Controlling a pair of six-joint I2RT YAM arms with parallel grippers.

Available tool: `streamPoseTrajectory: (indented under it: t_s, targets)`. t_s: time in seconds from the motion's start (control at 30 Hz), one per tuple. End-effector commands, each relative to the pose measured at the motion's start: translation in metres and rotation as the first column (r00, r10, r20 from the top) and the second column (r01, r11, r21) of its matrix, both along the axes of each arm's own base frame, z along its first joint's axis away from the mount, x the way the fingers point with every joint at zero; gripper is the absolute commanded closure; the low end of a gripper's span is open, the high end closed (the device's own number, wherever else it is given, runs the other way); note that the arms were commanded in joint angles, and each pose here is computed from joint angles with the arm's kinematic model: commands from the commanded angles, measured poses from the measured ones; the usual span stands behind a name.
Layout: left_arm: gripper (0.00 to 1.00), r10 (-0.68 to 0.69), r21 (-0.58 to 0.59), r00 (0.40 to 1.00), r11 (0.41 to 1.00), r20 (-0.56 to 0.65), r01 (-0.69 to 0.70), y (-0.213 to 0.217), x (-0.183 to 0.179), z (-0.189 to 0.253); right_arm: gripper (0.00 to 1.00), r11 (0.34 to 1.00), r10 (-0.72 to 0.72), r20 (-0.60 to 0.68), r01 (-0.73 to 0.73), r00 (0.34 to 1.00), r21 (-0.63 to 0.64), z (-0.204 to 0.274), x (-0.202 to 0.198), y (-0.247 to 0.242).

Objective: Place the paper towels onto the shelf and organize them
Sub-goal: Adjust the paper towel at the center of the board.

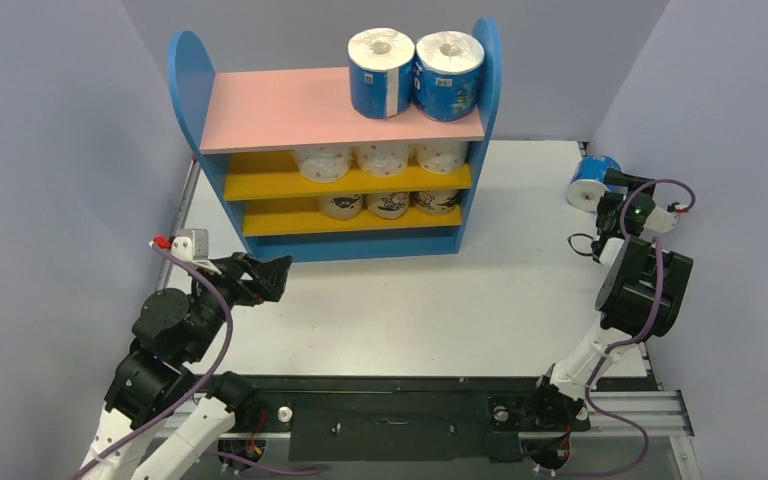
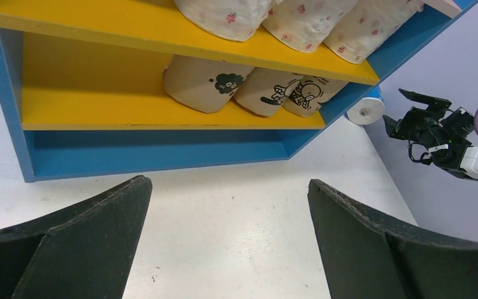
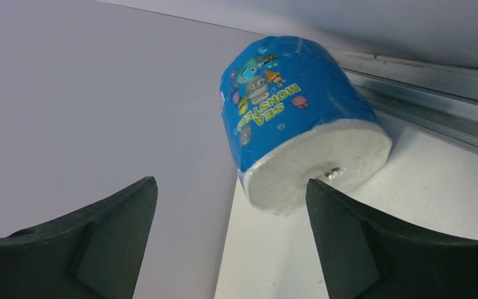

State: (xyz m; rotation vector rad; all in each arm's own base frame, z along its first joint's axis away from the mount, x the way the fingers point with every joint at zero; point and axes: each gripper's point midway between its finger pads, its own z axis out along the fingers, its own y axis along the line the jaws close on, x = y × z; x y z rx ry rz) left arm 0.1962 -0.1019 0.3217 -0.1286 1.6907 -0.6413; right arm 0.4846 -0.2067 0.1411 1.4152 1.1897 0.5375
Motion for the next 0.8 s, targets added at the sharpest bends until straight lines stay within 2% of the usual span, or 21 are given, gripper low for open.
streamPoseTrajectory:
  t_s: [0.0,0.23,0.4,0.77]
  targets:
    - [0.04,0.053,-0.008,0.996,0.999,0.077,-0.053,0.011,0.002,0.008,0.15,0.997,0.048,0.095,-0.042,0.994,-0.059,0.025,0.025,-0.007]
    - [0.04,0.075,-0.025,0.987,0.997,0.14,-0.072,0.017,0.001,0.013,0.15,0.996,0.088,0.113,-0.086,0.99,-0.024,0.023,0.039,0.005]
    - [0.04,0.083,-0.011,0.988,0.997,0.131,-0.082,0.017,0.005,0.007,0.14,0.995,0.097,0.114,-0.095,0.989,-0.027,0.028,0.05,0.014]
    - [0.04,0.093,-0.003,0.989,0.996,0.114,-0.094,0.017,0.009,-0.001,0.14,0.999,0.054,0.034,-0.054,0.998,0.002,-0.001,0.054,0.011]
